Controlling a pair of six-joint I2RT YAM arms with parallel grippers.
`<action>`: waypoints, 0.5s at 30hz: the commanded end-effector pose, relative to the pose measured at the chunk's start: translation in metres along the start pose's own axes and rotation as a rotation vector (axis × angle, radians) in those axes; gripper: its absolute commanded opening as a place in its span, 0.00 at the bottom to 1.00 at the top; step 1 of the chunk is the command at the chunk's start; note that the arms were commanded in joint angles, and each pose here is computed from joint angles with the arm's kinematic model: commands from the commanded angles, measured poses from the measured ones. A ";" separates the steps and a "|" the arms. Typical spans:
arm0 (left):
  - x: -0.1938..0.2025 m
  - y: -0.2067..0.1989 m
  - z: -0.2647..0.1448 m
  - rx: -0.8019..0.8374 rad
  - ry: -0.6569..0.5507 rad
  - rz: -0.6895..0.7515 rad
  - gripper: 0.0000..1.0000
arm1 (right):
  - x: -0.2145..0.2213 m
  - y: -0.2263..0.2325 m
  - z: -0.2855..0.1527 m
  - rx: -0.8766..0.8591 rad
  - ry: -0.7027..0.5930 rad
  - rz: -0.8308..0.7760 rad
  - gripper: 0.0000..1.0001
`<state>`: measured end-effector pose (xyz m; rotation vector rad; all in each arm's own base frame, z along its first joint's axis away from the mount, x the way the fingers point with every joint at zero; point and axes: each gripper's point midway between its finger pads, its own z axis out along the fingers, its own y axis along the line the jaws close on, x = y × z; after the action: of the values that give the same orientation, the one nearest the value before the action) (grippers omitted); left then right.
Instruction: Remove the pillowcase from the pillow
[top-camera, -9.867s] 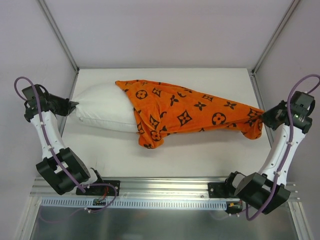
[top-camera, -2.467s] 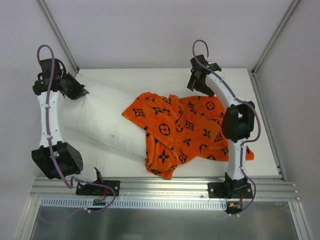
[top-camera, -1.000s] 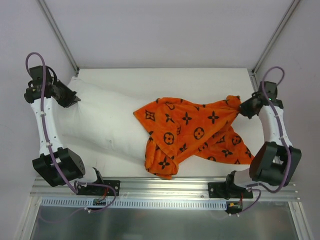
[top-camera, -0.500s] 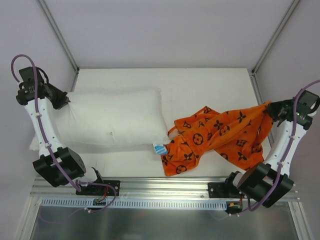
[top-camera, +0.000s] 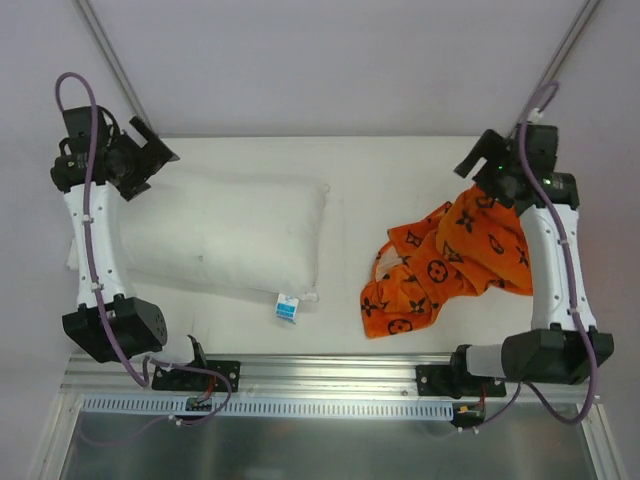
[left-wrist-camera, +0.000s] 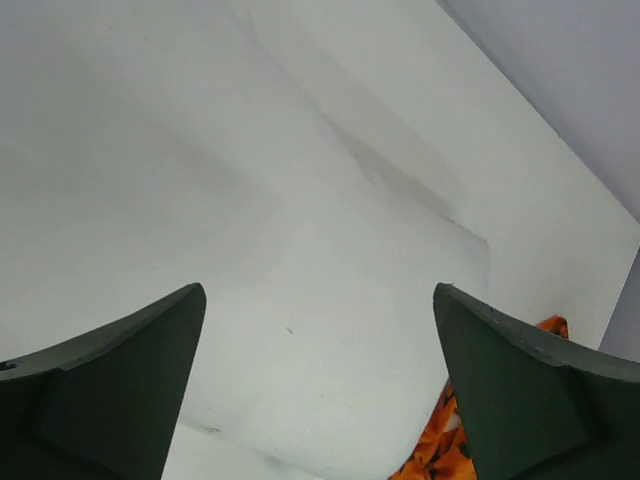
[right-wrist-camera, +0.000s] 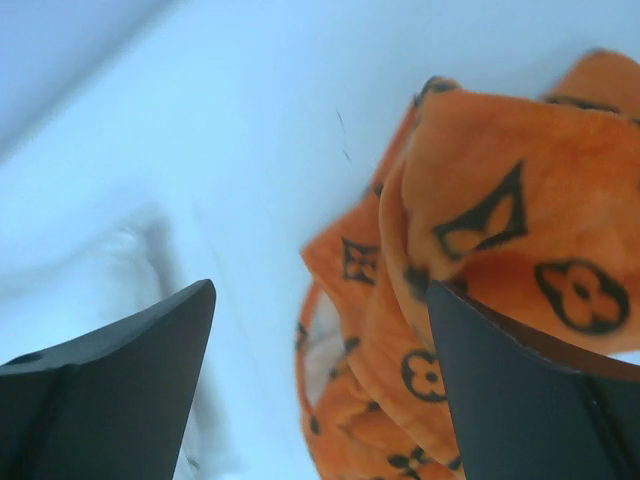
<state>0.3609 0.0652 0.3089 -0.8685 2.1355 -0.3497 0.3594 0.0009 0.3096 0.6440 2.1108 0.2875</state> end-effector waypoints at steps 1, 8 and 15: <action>0.004 -0.035 -0.027 0.069 -0.060 0.181 0.99 | 0.070 -0.035 0.015 0.200 0.221 -0.246 0.92; 0.089 -0.037 -0.030 0.070 0.088 0.361 0.99 | 0.168 -0.070 0.012 0.237 0.373 -0.350 0.95; 0.221 0.002 -0.011 0.016 0.403 0.422 0.92 | 0.251 -0.074 0.035 0.202 0.571 -0.347 0.90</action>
<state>0.2751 -0.0742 0.2388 -0.3235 2.4370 -0.3827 0.2329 0.0566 0.0952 0.3108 2.7834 -0.0095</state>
